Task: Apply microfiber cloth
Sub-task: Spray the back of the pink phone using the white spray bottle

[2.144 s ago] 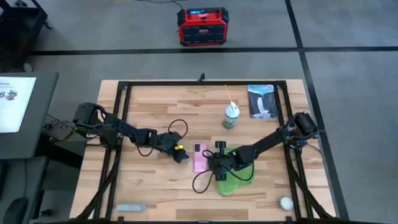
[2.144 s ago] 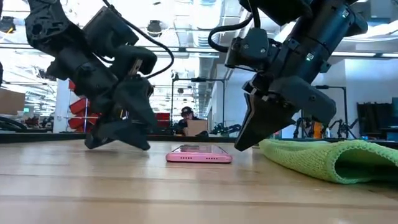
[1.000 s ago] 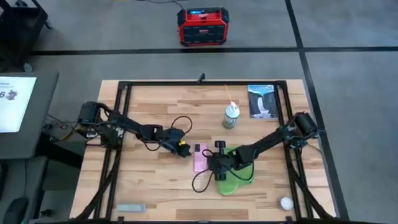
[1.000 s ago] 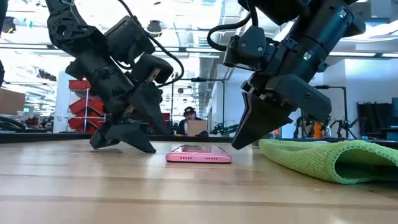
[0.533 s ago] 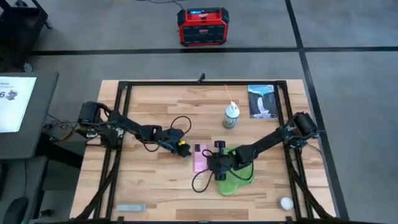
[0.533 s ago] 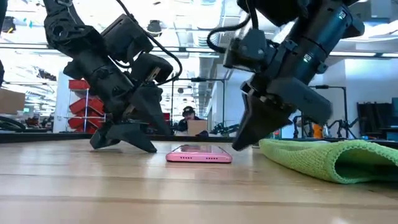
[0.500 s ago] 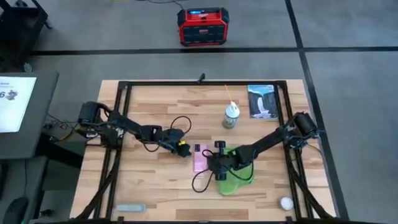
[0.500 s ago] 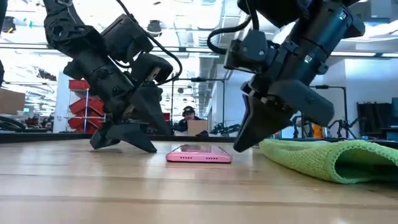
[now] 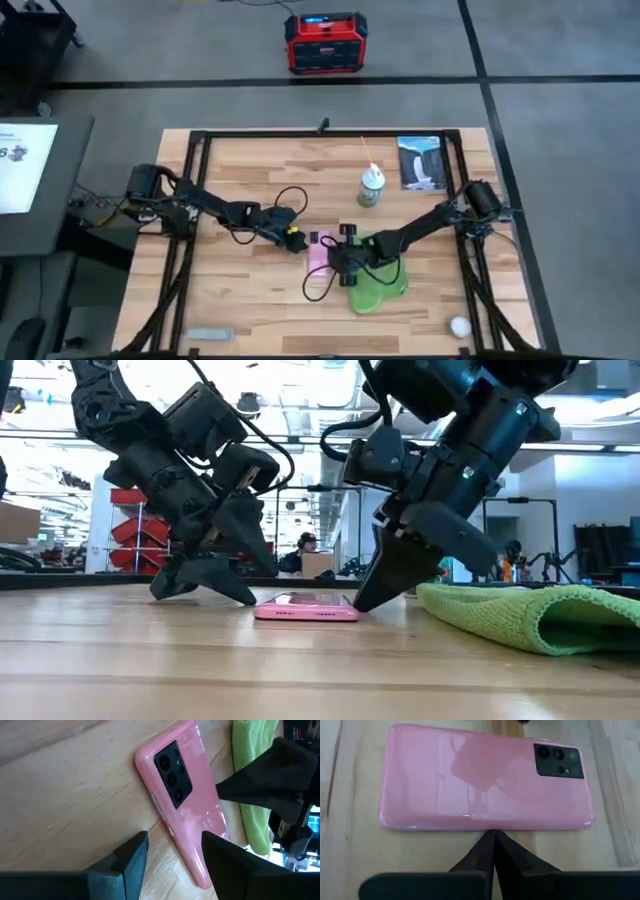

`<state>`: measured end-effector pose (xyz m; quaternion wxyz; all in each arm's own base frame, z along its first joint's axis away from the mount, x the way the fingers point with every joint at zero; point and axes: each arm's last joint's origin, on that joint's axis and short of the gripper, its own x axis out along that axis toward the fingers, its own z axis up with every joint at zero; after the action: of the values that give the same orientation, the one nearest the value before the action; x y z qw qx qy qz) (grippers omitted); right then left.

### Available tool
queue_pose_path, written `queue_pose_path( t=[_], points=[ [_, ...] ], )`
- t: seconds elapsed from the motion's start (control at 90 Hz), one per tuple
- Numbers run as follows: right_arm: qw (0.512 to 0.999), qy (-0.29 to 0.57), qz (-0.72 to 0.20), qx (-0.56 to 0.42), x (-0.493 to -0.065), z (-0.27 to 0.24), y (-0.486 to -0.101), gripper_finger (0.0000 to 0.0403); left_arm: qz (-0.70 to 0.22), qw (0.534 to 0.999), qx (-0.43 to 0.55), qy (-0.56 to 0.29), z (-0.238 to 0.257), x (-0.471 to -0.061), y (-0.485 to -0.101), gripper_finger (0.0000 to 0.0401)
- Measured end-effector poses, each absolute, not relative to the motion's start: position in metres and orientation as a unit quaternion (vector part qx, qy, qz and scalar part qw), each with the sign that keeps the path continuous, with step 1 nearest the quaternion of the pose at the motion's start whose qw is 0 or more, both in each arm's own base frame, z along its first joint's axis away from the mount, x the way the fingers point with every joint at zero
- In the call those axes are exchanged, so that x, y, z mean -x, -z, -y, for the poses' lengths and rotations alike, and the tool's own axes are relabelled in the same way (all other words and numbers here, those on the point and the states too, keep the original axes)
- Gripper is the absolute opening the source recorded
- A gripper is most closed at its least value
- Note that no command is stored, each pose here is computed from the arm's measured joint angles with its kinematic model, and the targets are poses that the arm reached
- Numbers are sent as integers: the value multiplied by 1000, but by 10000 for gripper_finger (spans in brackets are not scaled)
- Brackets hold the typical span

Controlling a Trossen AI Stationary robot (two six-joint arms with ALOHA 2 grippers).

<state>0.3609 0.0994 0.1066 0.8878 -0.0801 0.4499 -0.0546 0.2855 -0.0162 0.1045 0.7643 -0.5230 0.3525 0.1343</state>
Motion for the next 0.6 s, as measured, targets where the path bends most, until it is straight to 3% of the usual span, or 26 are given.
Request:
queue_pose_path(
  t=[0.6],
  points=[
    [902,36,-426,68,-374,-83,-112,0,-354,765,521,-136,21,-287,-100,168]
  ],
)
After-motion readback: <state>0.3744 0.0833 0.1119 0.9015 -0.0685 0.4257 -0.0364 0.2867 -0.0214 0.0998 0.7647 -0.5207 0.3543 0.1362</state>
